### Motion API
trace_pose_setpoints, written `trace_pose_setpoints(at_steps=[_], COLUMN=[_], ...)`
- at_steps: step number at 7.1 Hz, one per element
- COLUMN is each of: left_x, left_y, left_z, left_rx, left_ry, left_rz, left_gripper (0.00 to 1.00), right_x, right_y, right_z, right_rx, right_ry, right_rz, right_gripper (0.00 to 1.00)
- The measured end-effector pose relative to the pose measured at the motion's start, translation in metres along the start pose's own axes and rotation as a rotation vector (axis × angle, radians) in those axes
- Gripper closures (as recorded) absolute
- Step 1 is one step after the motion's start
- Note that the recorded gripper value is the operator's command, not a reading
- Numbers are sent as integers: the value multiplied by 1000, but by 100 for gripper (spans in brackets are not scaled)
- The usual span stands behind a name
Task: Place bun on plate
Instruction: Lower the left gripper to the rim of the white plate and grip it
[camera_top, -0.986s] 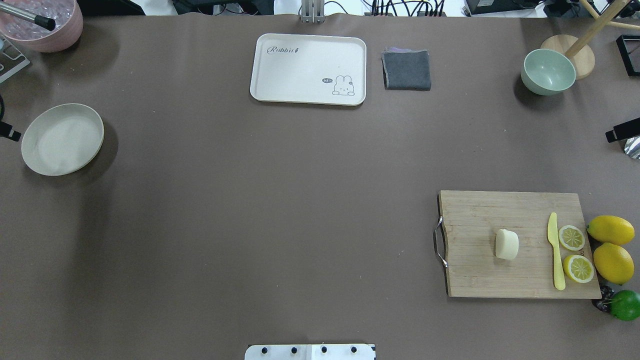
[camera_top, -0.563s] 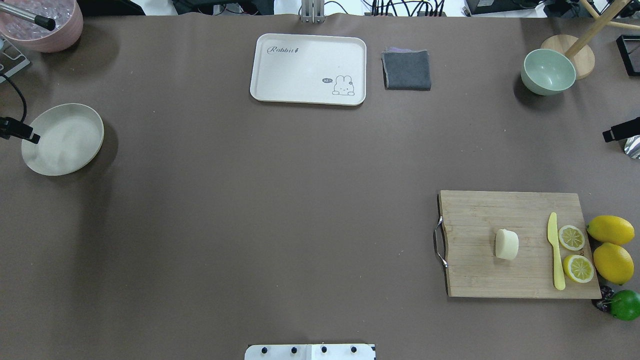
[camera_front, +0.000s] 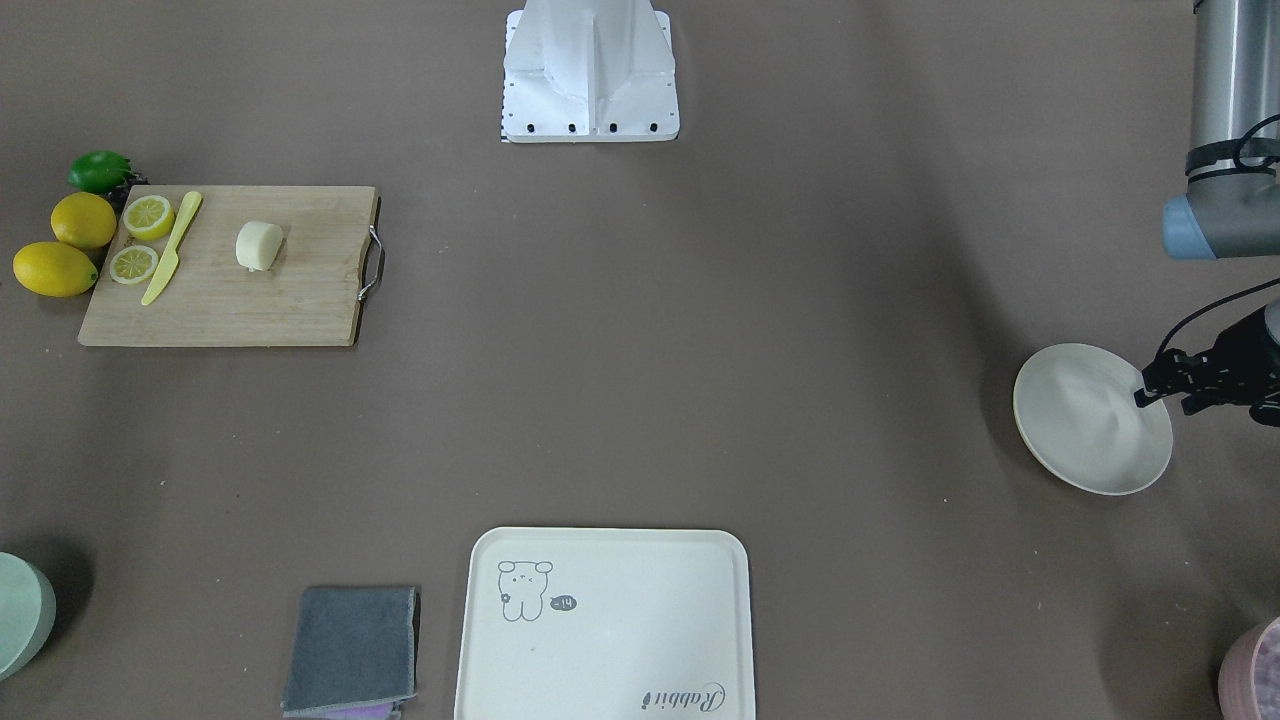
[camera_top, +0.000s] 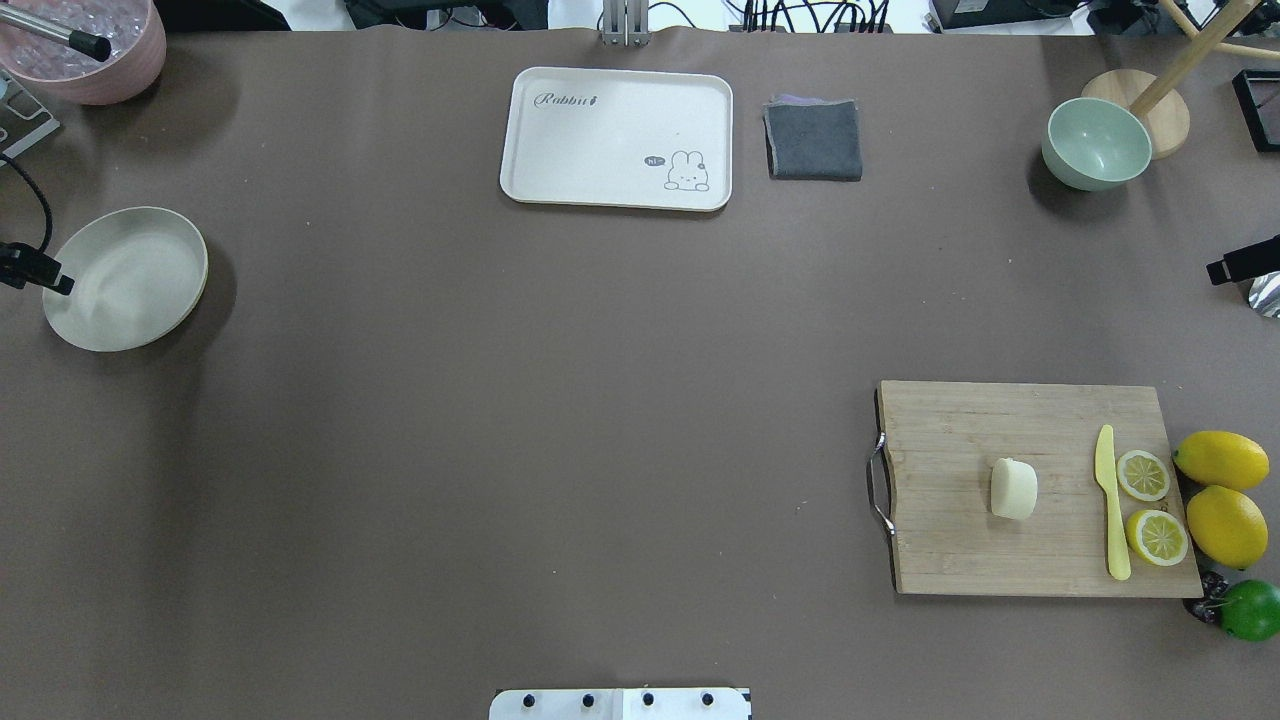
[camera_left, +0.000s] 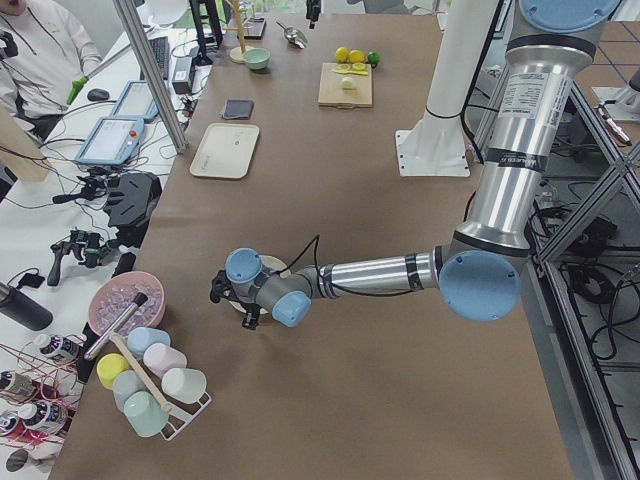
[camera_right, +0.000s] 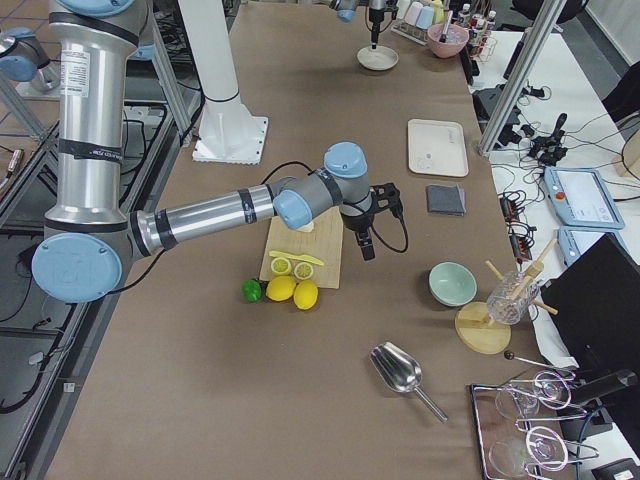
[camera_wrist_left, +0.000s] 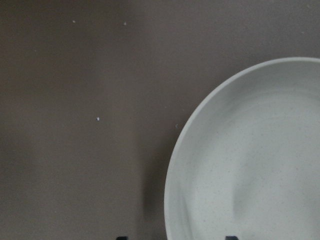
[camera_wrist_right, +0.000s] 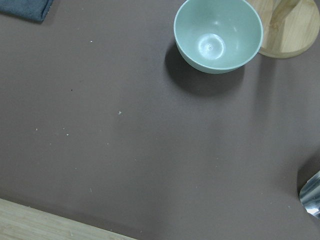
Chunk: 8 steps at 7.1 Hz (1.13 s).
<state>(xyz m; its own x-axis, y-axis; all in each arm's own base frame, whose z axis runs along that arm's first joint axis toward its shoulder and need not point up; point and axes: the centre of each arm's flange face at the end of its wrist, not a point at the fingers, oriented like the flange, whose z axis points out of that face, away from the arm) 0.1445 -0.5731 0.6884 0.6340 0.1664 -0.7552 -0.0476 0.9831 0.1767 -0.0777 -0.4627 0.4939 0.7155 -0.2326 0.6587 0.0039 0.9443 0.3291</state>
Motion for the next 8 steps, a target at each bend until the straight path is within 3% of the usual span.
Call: trace_pose_setpoints(at_steps=[3,6,8], left_x=[-4,6,49], left_y=[-6,-18,-52], left_z=[6,-1,-33], left_rx=[-10,6,80], left_ry=[-6,4,41], left_rz=[-11,-28,-104], left_gripper=[100,100,100], right_x=[-1,-2,-2], right_y=[0,-2,-2], right_z=[-1,-3,-4], right_rx=[4,11,12], right_ry=[3,7,8], right_rz=[-2,-5,-3], right_gripper=[0,0,0])
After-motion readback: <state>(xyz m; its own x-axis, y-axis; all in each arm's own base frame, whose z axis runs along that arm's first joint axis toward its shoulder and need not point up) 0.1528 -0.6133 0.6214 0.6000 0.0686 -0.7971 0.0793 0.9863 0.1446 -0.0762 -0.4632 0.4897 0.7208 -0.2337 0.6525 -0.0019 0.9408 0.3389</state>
